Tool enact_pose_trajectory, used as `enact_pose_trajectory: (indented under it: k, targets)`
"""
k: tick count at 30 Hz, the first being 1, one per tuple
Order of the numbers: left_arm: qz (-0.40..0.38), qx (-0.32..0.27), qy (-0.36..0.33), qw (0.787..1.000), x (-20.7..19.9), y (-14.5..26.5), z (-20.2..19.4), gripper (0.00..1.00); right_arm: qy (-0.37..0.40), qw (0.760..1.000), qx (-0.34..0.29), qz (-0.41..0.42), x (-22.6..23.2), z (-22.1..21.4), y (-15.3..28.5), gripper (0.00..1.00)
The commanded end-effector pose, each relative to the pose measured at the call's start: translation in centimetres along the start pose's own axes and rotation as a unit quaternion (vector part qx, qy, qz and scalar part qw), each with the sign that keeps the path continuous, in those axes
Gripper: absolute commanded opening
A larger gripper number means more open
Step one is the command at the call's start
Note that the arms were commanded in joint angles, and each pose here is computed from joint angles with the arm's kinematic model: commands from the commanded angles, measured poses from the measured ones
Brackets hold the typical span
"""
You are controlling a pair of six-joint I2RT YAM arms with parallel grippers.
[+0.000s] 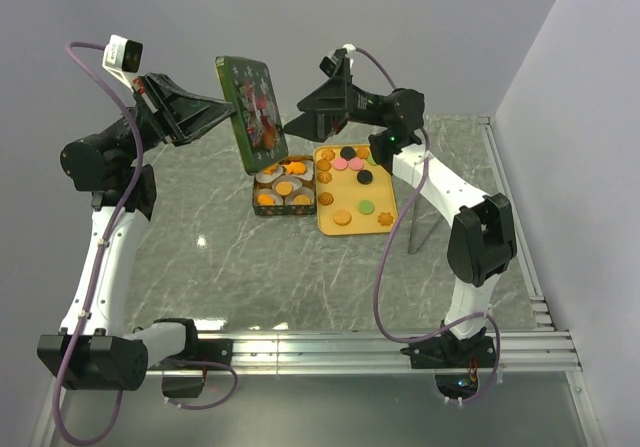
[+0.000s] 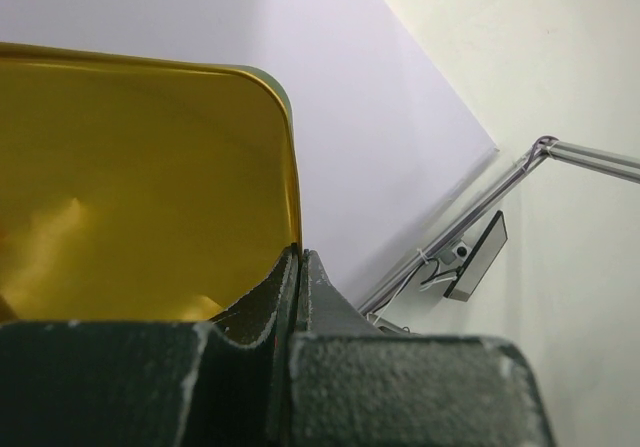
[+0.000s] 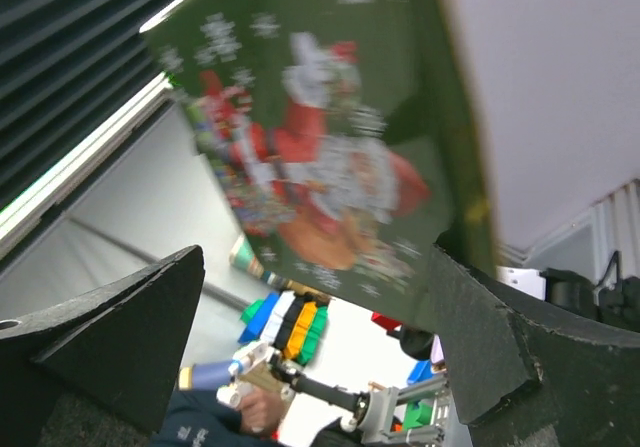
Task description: Pack the cookies
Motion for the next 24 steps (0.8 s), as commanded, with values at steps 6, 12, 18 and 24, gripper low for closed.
enact_pose_trajectory:
  k: [6,12,18,24]
  targets:
    - [-0.015,-0.004,-0.049,0.999,-2.58,-0.17,0.46,0.00,0.022,1.000,-0.015,0.012,1.08,0.21,1.11,0.98]
    - [-0.015,-0.008,-0.048,0.999,-2.54,0.05,0.13,0.00,0.020,1.000,-0.010,0.017,0.80,0.11,1.13,0.98]
    - [-0.026,-0.012,-0.050,0.998,-2.70,-0.02,0.27,0.00,0.023,1.000,-0.007,0.006,0.43,-0.20,0.73,0.98]
    - [-0.029,-0.009,-0.050,0.998,-3.08,-0.18,0.54,0.00,0.026,0.999,-0.014,-0.012,0.35,0.12,0.50,0.98]
Point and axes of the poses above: each gripper's point midway between its finger pads, its own y axis back along the fingers, its own x axis along the line the jaws close on, z = x × y, the point moved 9 cm from there along y, back along the fingers, and after that the axes turned 15 degrees about -y, right-handed, at the moved point
